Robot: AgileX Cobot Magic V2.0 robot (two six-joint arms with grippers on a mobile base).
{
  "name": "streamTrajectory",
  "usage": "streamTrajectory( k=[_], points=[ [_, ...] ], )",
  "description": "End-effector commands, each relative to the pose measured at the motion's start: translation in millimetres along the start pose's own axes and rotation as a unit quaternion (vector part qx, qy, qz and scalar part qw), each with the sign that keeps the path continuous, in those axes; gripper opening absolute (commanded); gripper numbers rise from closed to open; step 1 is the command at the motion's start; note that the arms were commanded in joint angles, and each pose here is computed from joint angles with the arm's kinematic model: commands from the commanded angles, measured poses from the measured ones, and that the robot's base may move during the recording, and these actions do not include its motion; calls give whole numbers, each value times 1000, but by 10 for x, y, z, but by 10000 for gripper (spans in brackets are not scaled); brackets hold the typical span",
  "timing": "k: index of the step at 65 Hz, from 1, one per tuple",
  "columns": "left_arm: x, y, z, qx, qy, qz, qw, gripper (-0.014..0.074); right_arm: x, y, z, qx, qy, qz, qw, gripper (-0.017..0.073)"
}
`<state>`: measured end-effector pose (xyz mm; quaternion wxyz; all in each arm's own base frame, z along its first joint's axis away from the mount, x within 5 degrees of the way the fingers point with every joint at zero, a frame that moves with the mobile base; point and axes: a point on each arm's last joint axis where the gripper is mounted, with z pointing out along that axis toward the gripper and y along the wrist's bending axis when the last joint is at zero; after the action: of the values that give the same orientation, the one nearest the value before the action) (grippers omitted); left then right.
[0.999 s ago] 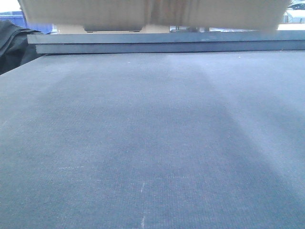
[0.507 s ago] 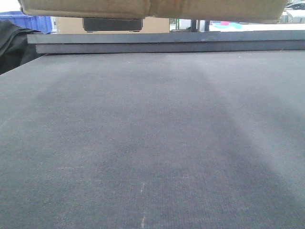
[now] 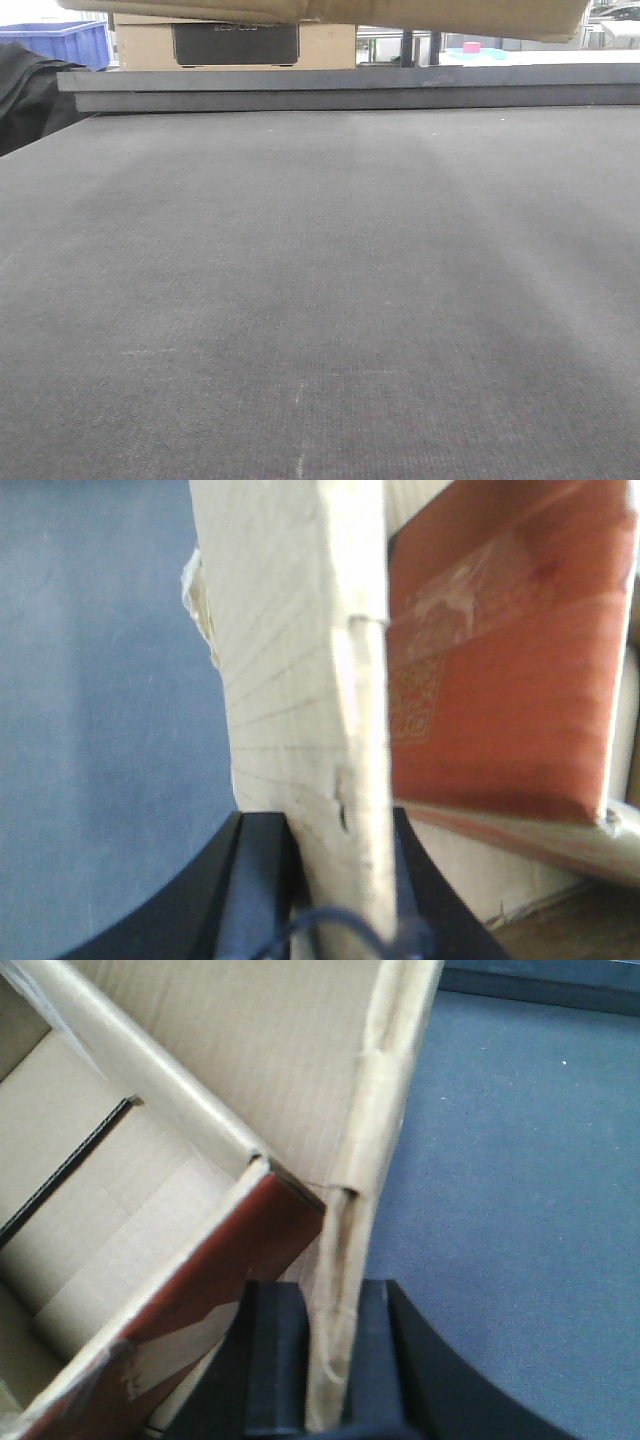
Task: Stack two boxes on right shelf middle
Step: 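Lift the stacked boxes off the workbench with both grippers, then hold the boxes with both grippers while driving toward the steel shelf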
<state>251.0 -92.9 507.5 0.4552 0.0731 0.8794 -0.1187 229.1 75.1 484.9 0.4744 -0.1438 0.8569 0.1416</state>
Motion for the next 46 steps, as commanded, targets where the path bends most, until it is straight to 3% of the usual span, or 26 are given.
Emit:
streamTrajectory(
  k=[1, 46],
  points=[
    [-141, -37, -138, 21, -79, 0, 997, -111, -29, -22, -38, 9, -13, -11, 1000, -154],
    [-173, -43, -144, 24, -97, 0, 995, -111, -29, -22, -38, 9, -13, -11, 1000, -154]
  ],
)
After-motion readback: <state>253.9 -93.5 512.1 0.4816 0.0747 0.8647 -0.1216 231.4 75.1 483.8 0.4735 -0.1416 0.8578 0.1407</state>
